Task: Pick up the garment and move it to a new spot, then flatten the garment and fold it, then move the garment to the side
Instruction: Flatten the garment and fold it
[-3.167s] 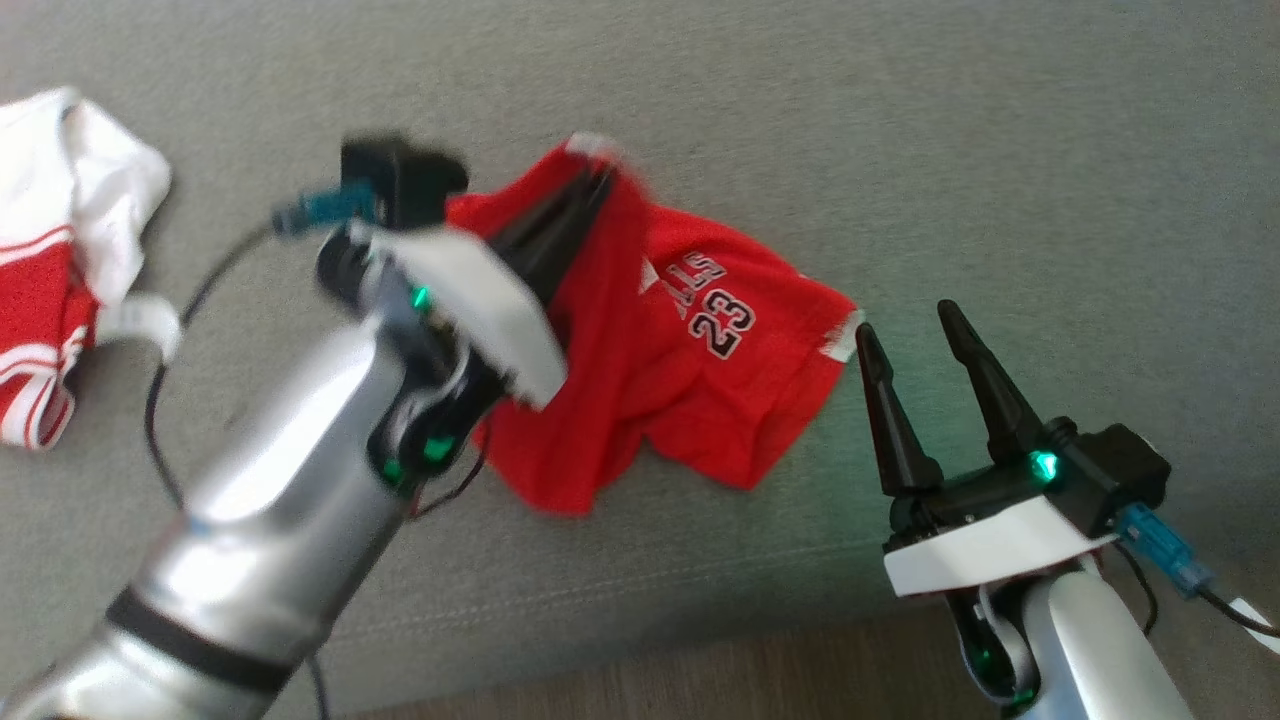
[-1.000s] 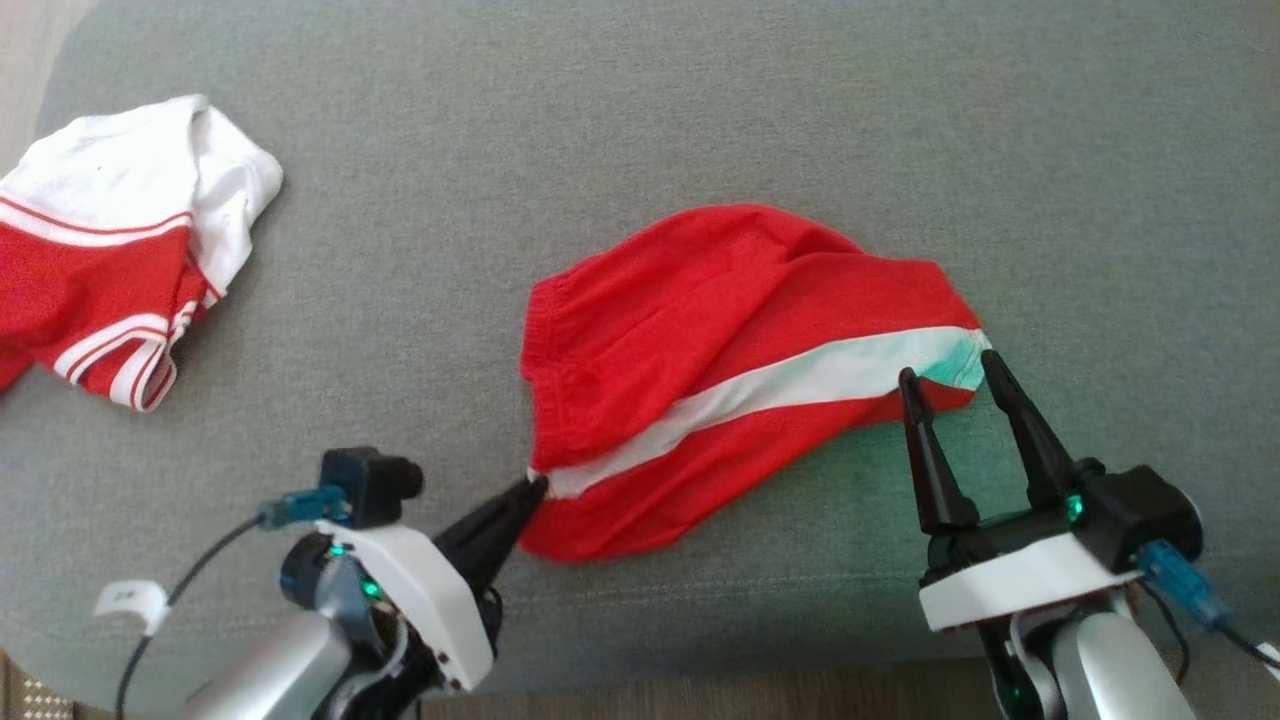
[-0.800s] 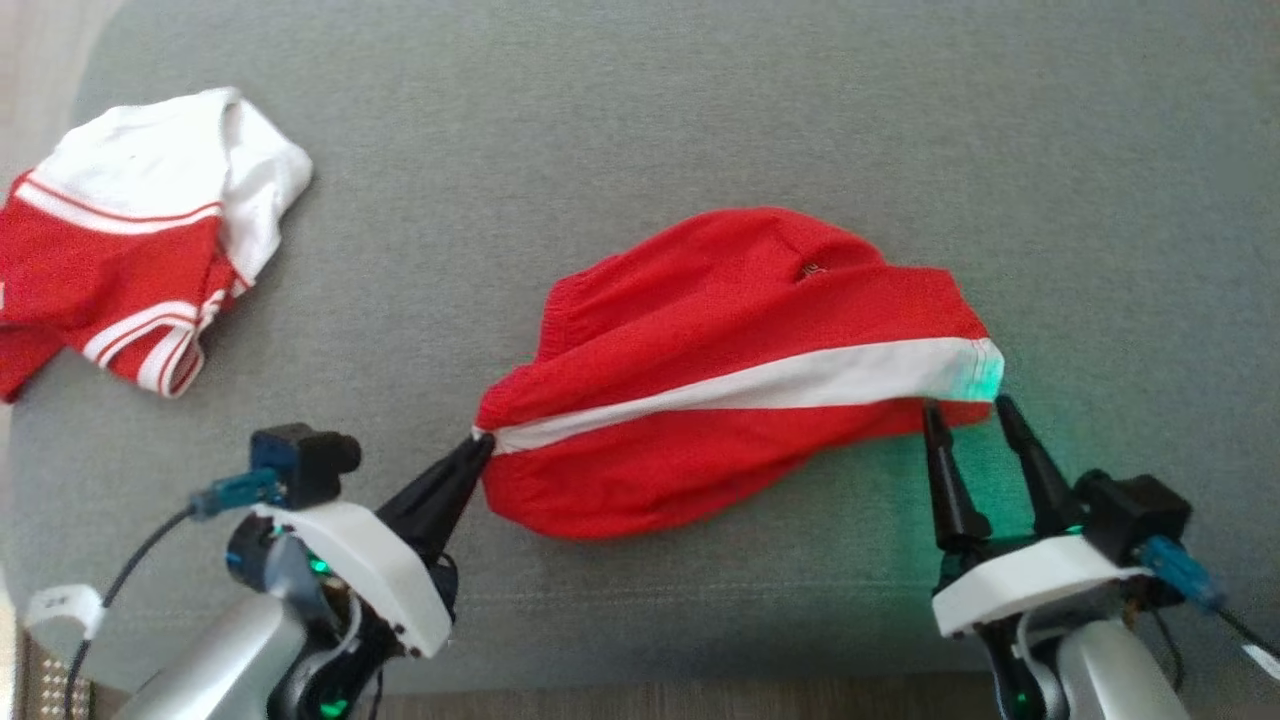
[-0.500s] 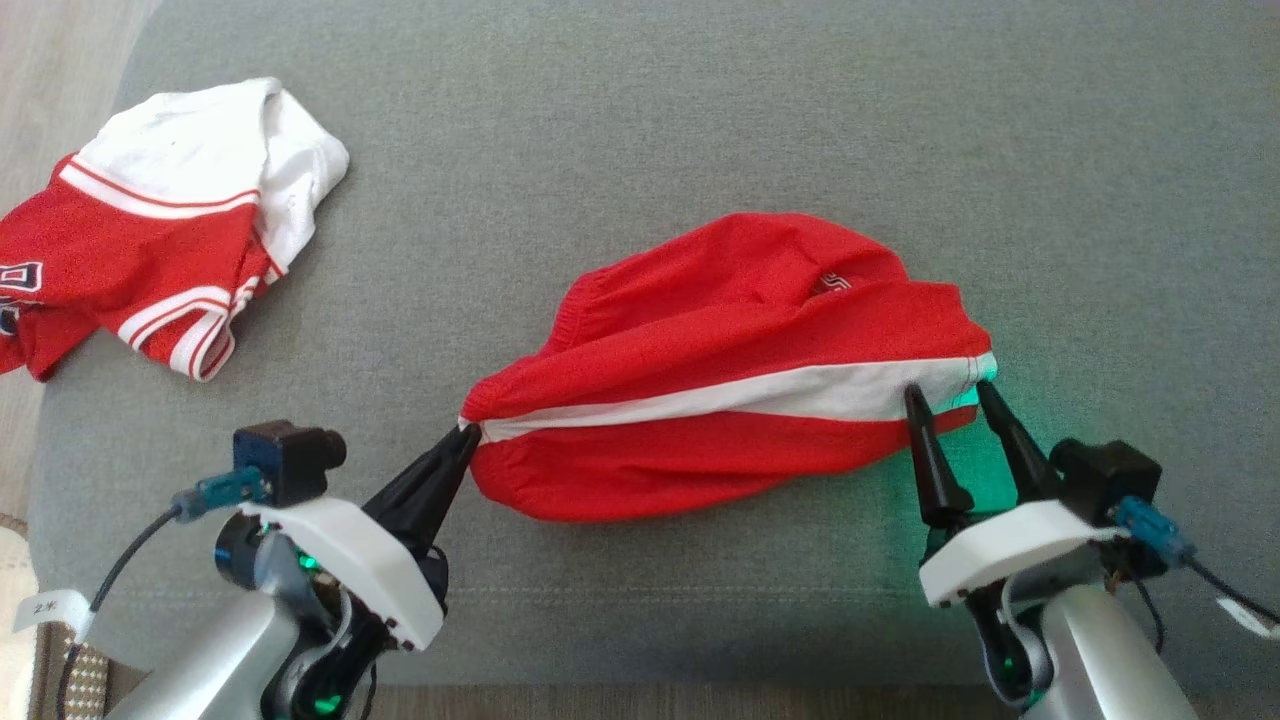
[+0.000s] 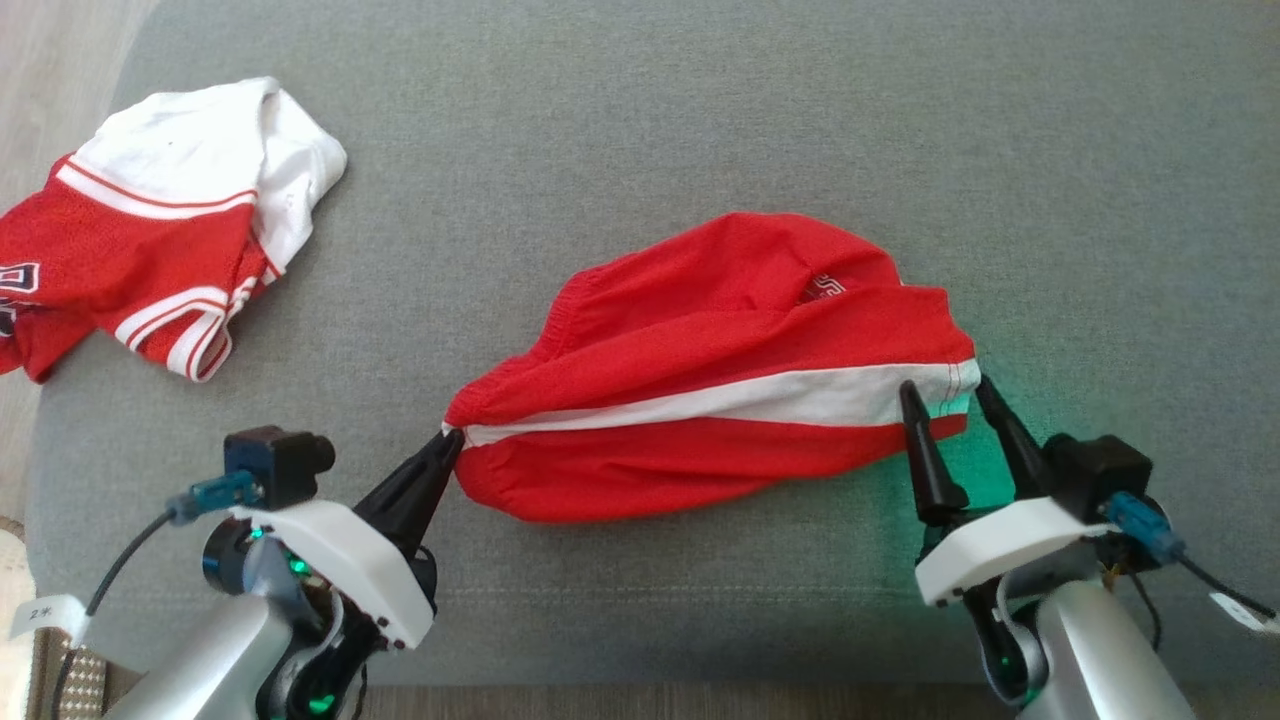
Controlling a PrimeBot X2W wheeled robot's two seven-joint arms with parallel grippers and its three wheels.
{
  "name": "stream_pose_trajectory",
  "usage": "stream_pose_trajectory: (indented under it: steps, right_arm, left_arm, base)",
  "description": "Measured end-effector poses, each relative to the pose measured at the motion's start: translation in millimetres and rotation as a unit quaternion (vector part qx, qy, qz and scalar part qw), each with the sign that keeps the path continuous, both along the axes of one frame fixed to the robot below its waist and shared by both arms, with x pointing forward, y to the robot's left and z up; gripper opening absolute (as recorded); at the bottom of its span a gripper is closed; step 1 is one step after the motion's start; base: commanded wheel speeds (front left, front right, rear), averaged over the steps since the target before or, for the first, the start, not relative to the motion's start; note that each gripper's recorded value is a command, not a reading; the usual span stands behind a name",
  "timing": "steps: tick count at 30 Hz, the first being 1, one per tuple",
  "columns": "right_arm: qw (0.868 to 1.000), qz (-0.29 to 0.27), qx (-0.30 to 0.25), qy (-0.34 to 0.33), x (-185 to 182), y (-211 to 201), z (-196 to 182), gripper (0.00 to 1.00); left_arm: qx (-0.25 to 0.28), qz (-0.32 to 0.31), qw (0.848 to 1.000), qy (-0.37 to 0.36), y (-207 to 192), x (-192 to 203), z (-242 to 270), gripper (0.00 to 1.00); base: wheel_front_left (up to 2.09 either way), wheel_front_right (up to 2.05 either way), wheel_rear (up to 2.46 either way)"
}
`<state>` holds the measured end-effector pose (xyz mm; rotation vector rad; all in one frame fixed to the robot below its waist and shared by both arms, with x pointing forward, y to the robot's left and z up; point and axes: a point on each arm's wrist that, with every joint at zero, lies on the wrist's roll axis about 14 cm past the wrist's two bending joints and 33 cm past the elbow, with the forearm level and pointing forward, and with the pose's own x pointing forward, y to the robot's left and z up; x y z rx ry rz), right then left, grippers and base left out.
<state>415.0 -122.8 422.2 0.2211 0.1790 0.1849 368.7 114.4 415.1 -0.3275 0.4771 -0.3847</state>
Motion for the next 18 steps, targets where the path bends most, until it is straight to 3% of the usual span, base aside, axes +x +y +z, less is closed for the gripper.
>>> stream_pose_trajectory:
  steps: [2, 3, 4, 6, 13, 18]
  right_arm:
    - [1.0, 0.008, -0.001, 0.005, -2.1, 4.6, -3.0, 1.0]
    - [1.0, 0.012, -0.001, 0.008, -3.1, 6.9, -4.8, 0.81]
    - [1.0, 0.015, -0.002, 0.009, -3.8, 8.8, -5.5, 0.48]
    - [1.0, 0.016, -0.002, 0.006, -2.5, 9.6, -3.4, 0.0]
    - [0.999, 0.018, 0.001, -0.038, 6.1, 11.4, 23.6, 0.0]
    - [0.995, -0.003, 0.016, -0.097, 16.6, 0.8, 62.3, 0.0]
  left_arm:
    - [0.001, 0.0, 1.0, 0.001, 0.2, 0.5, -0.7, 0.0]
    - [0.002, 0.0, 1.0, 0.002, 0.6, 0.6, -1.3, 0.0]
    - [0.003, 0.001, 1.0, 0.002, 1.2, 0.5, -2.0, 0.0]
    - [0.006, 0.004, 1.0, 0.002, 3.7, 0.7, -3.3, 0.0]
    - [0.008, 0.008, 1.0, -0.017, 6.2, 3.4, 4.4, 0.0]
    - [-0.014, -0.008, 0.997, -0.081, -3.2, 23.2, 45.7, 0.0]
  base:
    - [0.0, 0.0, 0.0]
    - [0.0, 0.0, 0.0]
    - [0.0, 0.0, 0.0]
    - [0.0, 0.0, 0.0]
    - [0.0, 0.0, 0.0]
    - [0.0, 0.0, 0.0]
